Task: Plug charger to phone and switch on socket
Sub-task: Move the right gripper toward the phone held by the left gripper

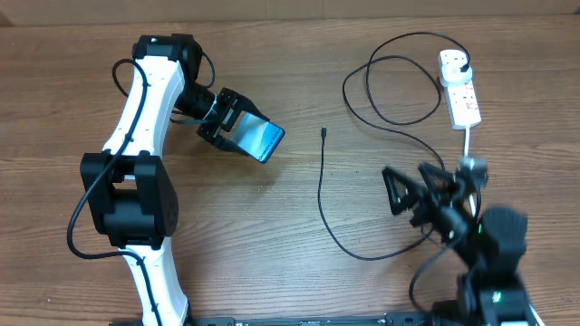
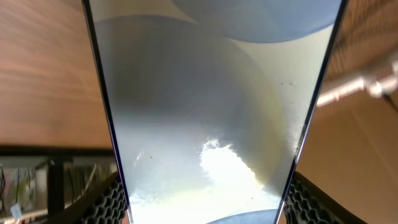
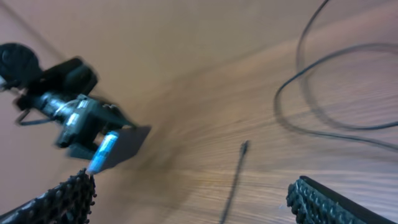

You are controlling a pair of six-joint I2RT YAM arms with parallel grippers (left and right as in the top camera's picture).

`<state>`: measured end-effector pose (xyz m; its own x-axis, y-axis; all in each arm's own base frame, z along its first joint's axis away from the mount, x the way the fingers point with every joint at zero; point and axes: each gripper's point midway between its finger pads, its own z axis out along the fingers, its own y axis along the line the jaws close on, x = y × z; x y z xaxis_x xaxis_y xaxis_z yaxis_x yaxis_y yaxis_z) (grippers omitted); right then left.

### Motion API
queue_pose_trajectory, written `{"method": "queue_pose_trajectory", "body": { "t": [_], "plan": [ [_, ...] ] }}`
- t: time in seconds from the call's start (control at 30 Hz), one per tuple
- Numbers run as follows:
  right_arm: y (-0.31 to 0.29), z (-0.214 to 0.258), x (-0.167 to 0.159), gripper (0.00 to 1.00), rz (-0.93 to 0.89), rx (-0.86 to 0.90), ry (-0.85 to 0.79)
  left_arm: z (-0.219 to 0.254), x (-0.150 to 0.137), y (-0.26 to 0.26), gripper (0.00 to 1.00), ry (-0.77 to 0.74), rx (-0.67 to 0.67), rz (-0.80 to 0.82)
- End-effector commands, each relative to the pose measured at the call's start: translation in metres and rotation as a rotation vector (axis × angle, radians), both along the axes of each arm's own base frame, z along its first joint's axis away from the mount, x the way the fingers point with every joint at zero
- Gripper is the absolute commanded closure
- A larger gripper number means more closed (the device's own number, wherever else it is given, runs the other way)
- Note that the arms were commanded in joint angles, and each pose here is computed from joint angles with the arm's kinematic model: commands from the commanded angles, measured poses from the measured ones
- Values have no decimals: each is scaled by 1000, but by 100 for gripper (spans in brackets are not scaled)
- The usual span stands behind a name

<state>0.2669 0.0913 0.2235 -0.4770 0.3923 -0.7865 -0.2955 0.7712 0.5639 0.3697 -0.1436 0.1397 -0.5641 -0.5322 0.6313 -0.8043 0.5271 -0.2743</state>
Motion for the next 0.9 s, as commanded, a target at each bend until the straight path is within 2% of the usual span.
{"method": "queue_pose_trajectory", "body": {
  "t": [0.0,0.1,0.23,0.3,0.4,0.5,0.67,0.73,0.83,0.87],
  "plan": [
    [31,17,11,0,195,70,114,-7,10,16,95,0,127,56],
    [51,21,28,0,331,131,202,-10,16,19,96,-6,153,88],
    [77,26,43,0,558,255,224,-16,21,26,96,4,218,138],
    [83,18,54,0,576,342,300,-19,22,31,96,19,256,169],
    [96,0,65,0,597,371,349,-21,22,36,96,41,294,206],
    [115,-22,72,0,587,361,399,-23,22,38,96,60,318,237],
    [143,-54,81,1,466,287,452,-28,22,47,96,78,395,282],
    [152,-62,82,6,414,248,457,-29,21,47,96,72,420,275],
    [163,-70,85,8,320,222,466,-32,19,45,96,60,457,255],
    [167,-72,86,12,290,218,472,-33,19,44,96,52,478,245]
  ]
}}
